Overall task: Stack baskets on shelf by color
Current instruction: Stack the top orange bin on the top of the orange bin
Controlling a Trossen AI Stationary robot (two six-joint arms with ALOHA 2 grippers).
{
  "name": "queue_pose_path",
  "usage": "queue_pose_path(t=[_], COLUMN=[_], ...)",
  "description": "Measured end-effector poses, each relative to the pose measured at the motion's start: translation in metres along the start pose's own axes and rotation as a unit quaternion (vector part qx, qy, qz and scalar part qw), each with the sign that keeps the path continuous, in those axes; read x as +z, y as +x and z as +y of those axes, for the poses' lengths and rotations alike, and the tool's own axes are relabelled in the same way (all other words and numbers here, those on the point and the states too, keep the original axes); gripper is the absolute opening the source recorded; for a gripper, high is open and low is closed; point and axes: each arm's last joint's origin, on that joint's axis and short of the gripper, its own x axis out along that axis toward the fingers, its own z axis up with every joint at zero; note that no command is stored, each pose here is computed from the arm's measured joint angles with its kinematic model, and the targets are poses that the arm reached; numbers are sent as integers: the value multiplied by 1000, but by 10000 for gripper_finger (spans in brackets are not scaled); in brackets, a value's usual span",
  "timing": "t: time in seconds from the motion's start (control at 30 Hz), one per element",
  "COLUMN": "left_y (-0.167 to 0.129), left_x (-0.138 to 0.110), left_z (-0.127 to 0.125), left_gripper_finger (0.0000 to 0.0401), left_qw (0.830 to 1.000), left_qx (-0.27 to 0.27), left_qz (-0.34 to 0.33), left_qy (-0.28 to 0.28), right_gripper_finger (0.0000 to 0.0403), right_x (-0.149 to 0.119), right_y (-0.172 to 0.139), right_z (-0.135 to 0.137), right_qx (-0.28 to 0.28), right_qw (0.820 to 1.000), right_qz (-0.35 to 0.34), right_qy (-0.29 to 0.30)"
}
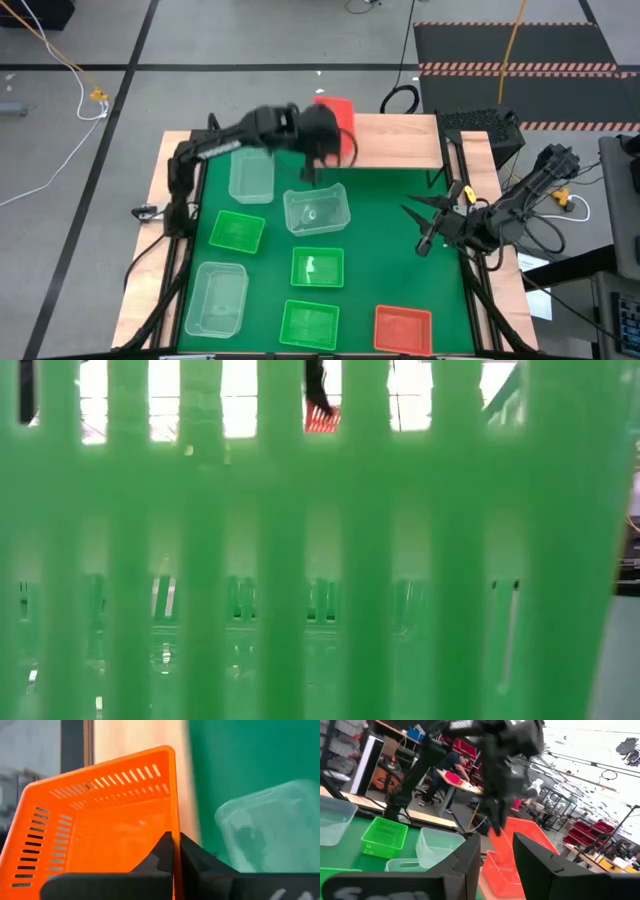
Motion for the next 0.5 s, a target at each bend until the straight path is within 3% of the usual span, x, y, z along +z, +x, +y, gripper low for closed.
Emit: queue_pose_path(t=[0.1,0.23,0.5], left_y=[14,21,36], left_x=[-16,-30,-39], left_z=[29,54,52], left_gripper_finger=[4,4,4], left_qw=[1000,998,995], left_qx=[8,-29,-69], left_qz=[-2,-55,-59], left_qy=[-6,-7,27], right_gripper_finger=[107,107,107], right_x=[-4,-4,-12], right_y=[-3,-5,-8], right_z=[1,-3,-12], right_qx=[5,5,-28], right_qw=[1000,1000,998], right_qz=[1,-1,37], right_qy=[-20,-30,-47])
